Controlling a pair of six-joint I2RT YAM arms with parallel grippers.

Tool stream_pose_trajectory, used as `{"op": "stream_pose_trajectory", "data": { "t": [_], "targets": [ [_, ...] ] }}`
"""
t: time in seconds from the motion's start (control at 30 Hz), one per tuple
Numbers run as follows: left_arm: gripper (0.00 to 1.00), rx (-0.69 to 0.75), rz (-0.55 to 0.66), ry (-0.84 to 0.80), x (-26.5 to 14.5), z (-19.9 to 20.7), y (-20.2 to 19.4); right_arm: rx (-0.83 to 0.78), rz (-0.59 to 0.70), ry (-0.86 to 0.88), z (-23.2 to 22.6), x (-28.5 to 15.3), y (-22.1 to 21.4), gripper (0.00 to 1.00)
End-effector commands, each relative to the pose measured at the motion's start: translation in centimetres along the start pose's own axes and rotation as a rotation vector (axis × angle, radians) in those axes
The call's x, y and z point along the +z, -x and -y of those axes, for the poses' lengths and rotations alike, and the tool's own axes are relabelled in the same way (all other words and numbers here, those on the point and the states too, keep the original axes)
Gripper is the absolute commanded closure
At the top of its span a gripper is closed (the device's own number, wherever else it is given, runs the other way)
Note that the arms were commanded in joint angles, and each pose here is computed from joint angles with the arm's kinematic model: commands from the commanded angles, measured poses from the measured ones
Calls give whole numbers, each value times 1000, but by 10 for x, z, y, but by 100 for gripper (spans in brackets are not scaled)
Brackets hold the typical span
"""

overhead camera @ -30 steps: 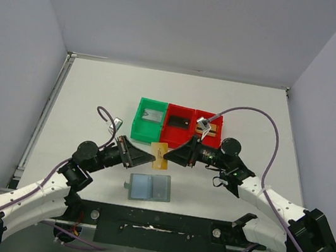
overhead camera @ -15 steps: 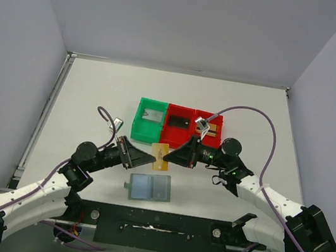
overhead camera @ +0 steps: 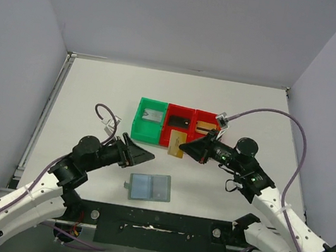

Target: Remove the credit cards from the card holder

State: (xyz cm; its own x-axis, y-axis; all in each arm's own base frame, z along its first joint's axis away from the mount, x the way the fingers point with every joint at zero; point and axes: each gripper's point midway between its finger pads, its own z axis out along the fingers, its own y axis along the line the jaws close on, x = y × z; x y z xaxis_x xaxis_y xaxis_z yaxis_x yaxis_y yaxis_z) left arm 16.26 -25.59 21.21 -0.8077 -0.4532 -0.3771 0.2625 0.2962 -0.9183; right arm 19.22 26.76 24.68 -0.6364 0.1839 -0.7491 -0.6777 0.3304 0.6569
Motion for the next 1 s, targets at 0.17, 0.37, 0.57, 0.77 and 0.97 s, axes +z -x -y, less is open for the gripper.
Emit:
{"op": "stream_pose_trajectory", "data": {
  "t": [0.17, 0.37, 0.57, 0.77, 0.97],
  "targets": [
    [29, 224, 23, 385, -33, -36, 24, -569, 103, -624, 89, -65, 50, 100],
    [29, 326, 42, 529, -42, -44, 44, -814, -126, -846, 130, -85, 56, 100],
    [28, 374, 75, 643, -49, -62, 71, -969, -256, -846, 153, -72, 62, 100],
    [27, 312, 138, 618, -65, -75, 108, -1045, -373, -768, 176, -51, 66, 100],
    [26, 384, 237, 638, -82, -77, 133, -1089, -441, -738, 199, -38, 73, 100]
  ]
}}
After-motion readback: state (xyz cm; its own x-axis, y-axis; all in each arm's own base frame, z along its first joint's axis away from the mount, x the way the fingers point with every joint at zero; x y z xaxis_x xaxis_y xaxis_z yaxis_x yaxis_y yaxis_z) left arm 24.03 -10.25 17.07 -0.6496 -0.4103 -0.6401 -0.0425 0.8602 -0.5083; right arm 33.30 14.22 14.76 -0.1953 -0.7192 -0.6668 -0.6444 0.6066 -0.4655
